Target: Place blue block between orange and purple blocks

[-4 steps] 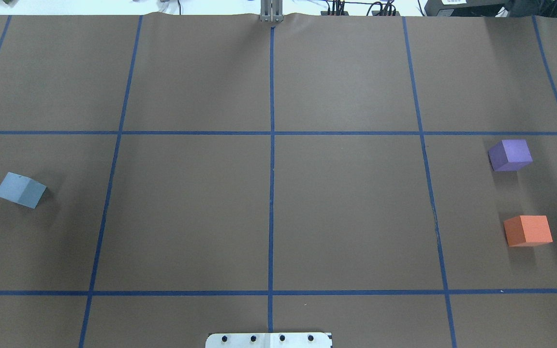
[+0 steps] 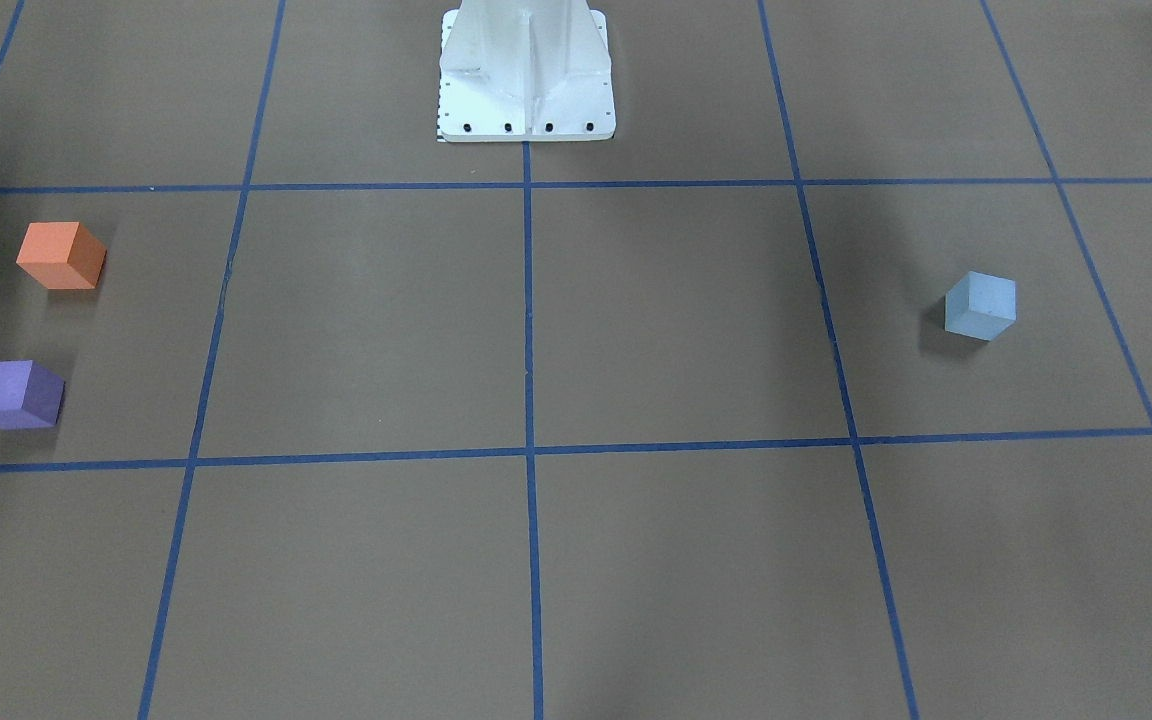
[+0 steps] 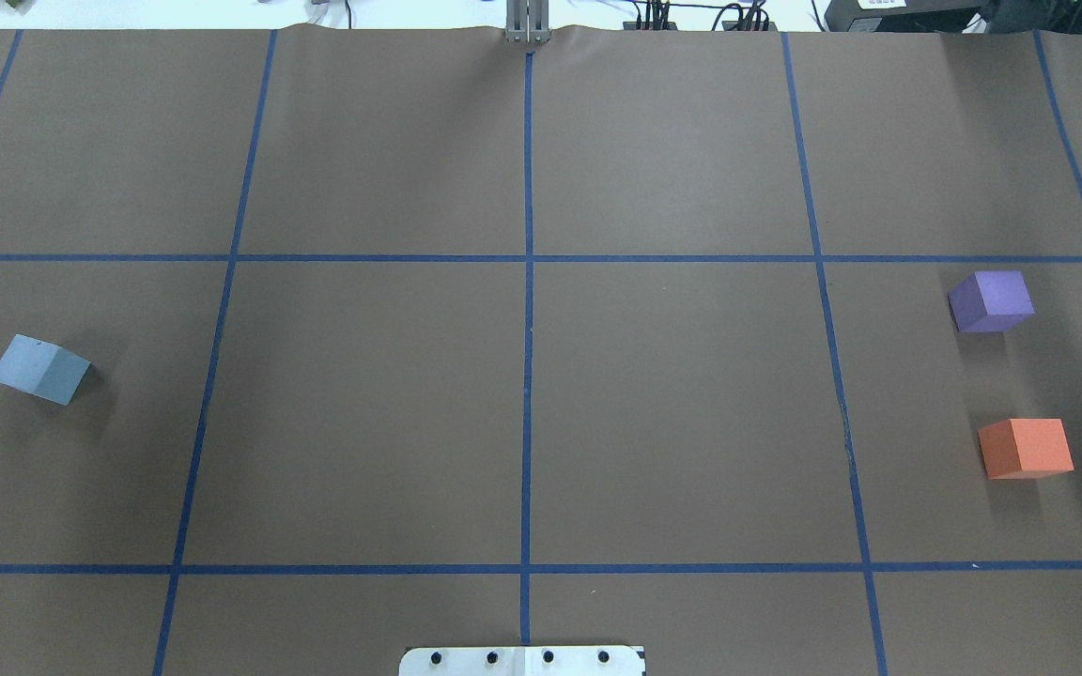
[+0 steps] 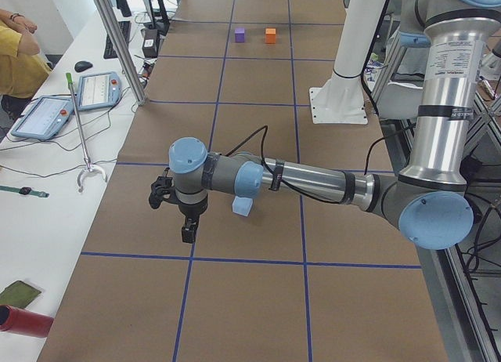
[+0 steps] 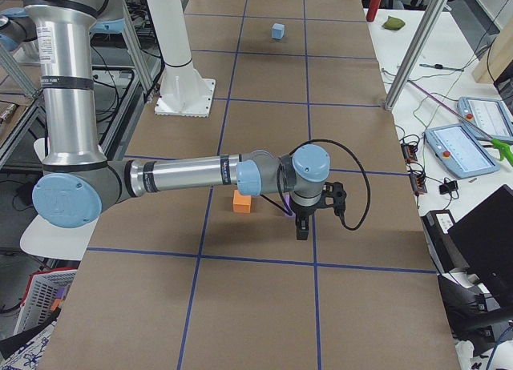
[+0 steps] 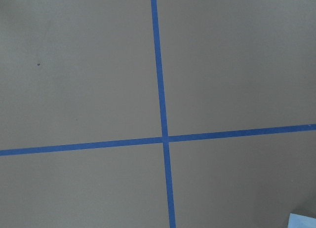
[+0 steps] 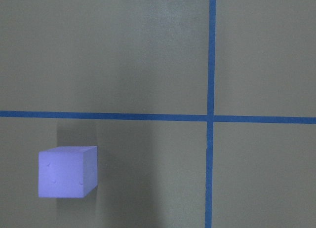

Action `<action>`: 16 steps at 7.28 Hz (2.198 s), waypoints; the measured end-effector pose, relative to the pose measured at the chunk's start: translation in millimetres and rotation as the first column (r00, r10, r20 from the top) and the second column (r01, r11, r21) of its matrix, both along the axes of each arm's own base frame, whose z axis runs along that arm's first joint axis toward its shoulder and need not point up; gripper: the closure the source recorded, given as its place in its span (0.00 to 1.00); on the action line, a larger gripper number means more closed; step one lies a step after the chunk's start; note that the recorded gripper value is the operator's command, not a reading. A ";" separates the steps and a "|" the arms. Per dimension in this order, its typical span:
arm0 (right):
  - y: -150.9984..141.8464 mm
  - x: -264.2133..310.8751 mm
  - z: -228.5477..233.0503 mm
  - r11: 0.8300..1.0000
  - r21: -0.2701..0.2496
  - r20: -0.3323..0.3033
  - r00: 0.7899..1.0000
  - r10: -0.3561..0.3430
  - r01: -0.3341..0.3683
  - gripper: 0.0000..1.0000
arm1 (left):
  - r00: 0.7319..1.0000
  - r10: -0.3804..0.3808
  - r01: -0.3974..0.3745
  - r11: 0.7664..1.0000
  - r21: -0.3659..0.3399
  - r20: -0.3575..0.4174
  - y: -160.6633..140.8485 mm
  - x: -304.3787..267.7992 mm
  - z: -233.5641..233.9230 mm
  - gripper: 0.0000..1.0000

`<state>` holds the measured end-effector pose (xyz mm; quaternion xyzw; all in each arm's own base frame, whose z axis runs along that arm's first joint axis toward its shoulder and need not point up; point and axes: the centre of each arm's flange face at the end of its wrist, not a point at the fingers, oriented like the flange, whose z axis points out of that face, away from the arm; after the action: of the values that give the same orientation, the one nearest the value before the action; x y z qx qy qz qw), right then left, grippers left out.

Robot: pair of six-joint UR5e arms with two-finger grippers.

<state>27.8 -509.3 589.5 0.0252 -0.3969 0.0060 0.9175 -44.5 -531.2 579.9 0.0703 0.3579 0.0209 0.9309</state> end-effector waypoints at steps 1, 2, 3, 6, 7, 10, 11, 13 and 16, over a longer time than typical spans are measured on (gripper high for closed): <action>0.7 -0.1 -0.9 1.000 0.001 0.004 1.000 0.000 0.000 0.00 | 1.000 -0.001 0.001 1.000 -0.012 0.000 7.2 0.9 6.4 0.06; -1.2 -1.0 -3.6 1.000 0.006 -0.001 1.000 -0.001 0.001 0.00 | 1.000 0.001 -0.001 1.000 -0.023 -0.001 13.3 2.5 12.5 0.04; -4.8 -3.3 -7.2 1.000 0.012 -0.011 1.000 0.000 0.000 0.00 | 1.000 0.007 -0.008 1.000 -0.025 -0.009 18.0 4.3 14.8 0.01; -10.8 -14.2 -13.8 1.000 0.017 -0.030 1.000 -0.007 0.007 0.00 | 0.994 0.085 -0.086 0.996 -0.016 -0.068 24.1 46.0 4.4 0.00; -10.3 -16.1 -15.8 1.000 0.019 -0.027 1.000 -0.010 0.010 0.00 | 0.987 0.146 -0.147 0.989 -0.022 -0.069 24.9 92.3 -2.0 0.00; -8.8 -18.5 -19.4 1.000 0.026 -0.021 1.000 -0.015 0.015 0.00 | 0.968 0.244 -0.243 0.970 0.024 -0.050 38.7 201.6 -20.7 0.00; -9.7 -21.8 -20.2 0.999 0.029 -0.021 1.000 -0.021 0.021 0.00 | 0.964 0.263 -0.262 0.965 0.029 -0.037 47.2 232.0 -22.5 0.00; -10.1 -27.0 -20.2 0.999 0.030 -0.021 0.999 -0.030 0.031 0.00 | 0.960 0.280 -0.280 0.960 0.003 -0.004 62.8 275.5 -17.7 0.00; -7.8 -31.4 -11.2 0.999 0.014 -0.020 0.999 -0.040 0.040 0.00 | 0.957 0.290 -0.289 0.956 -0.043 0.014 72.7 292.2 0.3 0.00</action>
<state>-3.5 -517.1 578.4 0.0239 -0.3881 -0.0155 0.9212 247.8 -458.5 580.2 -0.0021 0.3553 0.1503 0.9226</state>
